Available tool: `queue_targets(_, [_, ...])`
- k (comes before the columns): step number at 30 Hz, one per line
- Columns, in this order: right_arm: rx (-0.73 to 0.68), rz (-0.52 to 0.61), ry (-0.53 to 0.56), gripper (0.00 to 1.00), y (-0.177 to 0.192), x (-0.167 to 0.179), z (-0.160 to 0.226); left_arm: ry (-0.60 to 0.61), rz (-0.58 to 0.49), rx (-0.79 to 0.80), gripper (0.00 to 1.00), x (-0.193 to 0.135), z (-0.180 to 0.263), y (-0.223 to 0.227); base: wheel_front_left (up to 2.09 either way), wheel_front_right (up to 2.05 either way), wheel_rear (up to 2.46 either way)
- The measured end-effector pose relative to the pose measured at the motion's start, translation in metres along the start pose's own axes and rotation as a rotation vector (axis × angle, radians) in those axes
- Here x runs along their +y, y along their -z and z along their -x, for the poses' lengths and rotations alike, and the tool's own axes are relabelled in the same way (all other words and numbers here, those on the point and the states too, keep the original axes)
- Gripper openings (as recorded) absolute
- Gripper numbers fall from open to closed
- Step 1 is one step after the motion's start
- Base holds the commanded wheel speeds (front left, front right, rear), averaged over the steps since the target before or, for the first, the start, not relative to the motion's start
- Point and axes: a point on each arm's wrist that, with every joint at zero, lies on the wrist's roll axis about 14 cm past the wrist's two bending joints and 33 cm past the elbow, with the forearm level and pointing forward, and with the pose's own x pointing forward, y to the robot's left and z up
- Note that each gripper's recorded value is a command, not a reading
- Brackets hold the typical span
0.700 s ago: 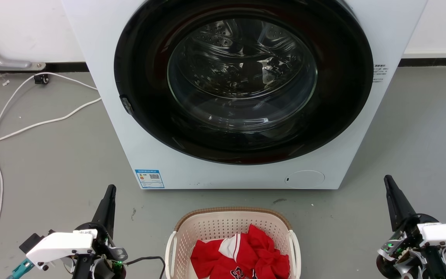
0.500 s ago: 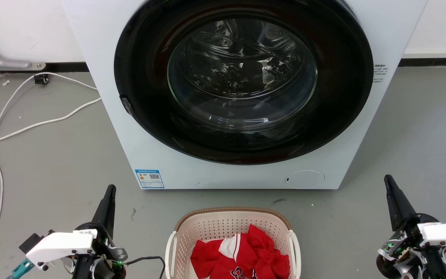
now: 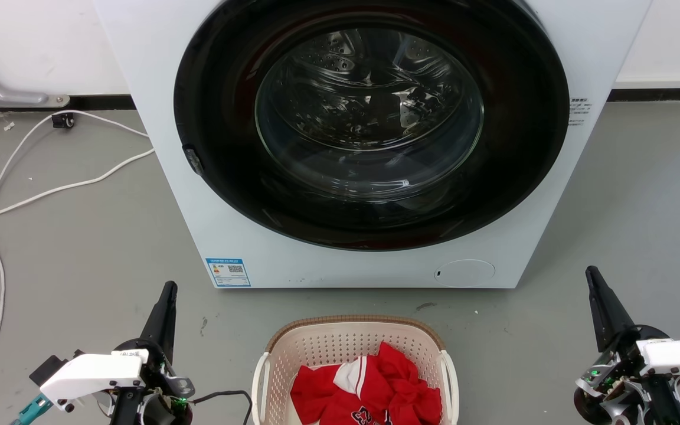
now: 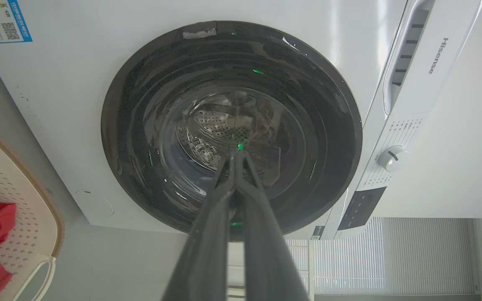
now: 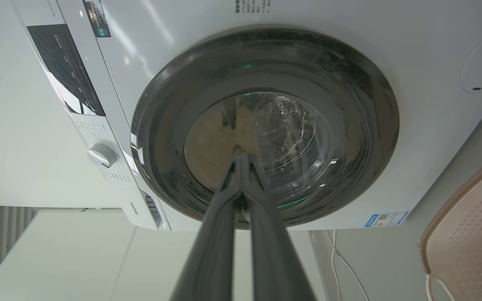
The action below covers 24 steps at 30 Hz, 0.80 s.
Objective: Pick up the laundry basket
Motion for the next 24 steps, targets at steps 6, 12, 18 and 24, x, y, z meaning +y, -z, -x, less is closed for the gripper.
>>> queue_targets(6, [0.0,0.0,0.0,0.0,-0.0001,0.0,0.0,0.0,0.0,0.0,0.0,0.0,0.0,0.0001,0.0,0.0,0.0])
queue_targets(12, [0.0,0.001,0.0,0.0,-0.0001,0.0,0.0,0.0,0.0,0.0,0.0,0.0,0.0,0.0002,0.0,0.0,0.0])
queue_targets(18, [0.0,0.001,0.0,0.0,-0.0001,-0.0001,0.0,0.0,0.0,0.0,0.0,0.0001,0.0,0.0002,0.0,0.0,0.0])
queue_targets(24, [-0.001,0.001,0.0,0.0,-0.0001,-0.0001,0.0,0.0,0.0,0.0,0.0,0.0,0.0,0.0001,0.0,0.0,0.0])
